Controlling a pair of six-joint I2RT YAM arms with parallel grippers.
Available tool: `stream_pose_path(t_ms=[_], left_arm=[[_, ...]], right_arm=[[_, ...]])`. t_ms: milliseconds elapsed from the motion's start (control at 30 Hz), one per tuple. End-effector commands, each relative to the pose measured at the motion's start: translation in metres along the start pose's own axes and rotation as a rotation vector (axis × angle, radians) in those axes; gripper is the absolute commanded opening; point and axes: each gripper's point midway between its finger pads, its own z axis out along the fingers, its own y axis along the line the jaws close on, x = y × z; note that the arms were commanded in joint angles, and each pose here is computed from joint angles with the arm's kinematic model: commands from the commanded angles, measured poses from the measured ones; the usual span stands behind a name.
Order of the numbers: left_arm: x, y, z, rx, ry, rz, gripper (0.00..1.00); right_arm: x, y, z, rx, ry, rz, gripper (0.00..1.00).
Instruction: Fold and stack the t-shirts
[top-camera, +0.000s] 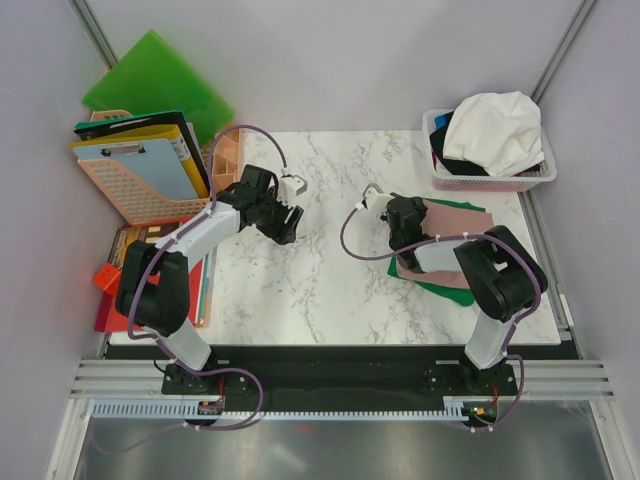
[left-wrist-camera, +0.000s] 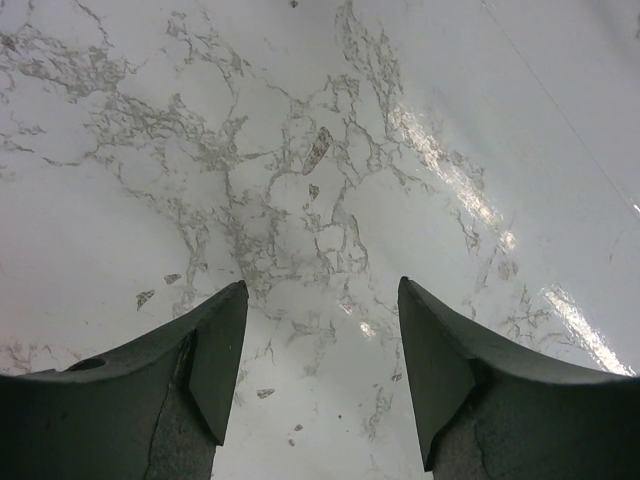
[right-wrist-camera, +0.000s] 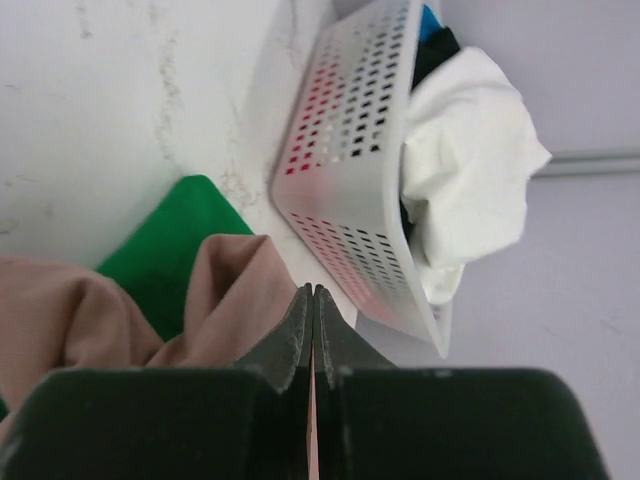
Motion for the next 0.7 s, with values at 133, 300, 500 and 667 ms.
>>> stream_pose_path(t_ms=[133,300,500,667], left_arm=[[-0.013,-0.002,-0.007,0.017,-0.056,0.035,0.69],[-0.012,-0.003,-0.009,0.015,-0.058,0.034,0.69],[-0.015,-0.003,-0.012,0.015,-0.066,0.038,0.69],[-0.015,-0.003,-0.011,0.021,-0.054,0.031,0.69]], right_arm=[[-0.001,-0.073,-0.022,0.288,0.020,0.217,0.00],[-0.006,-0.068,-0.049,0.018,0.020,0.275,0.00],[-0.009,-0.024,-0.130,-0.594,0.020,0.250,0.35],[0.020,0.009,-0.179,-0.808,0.079,0.206,0.87]])
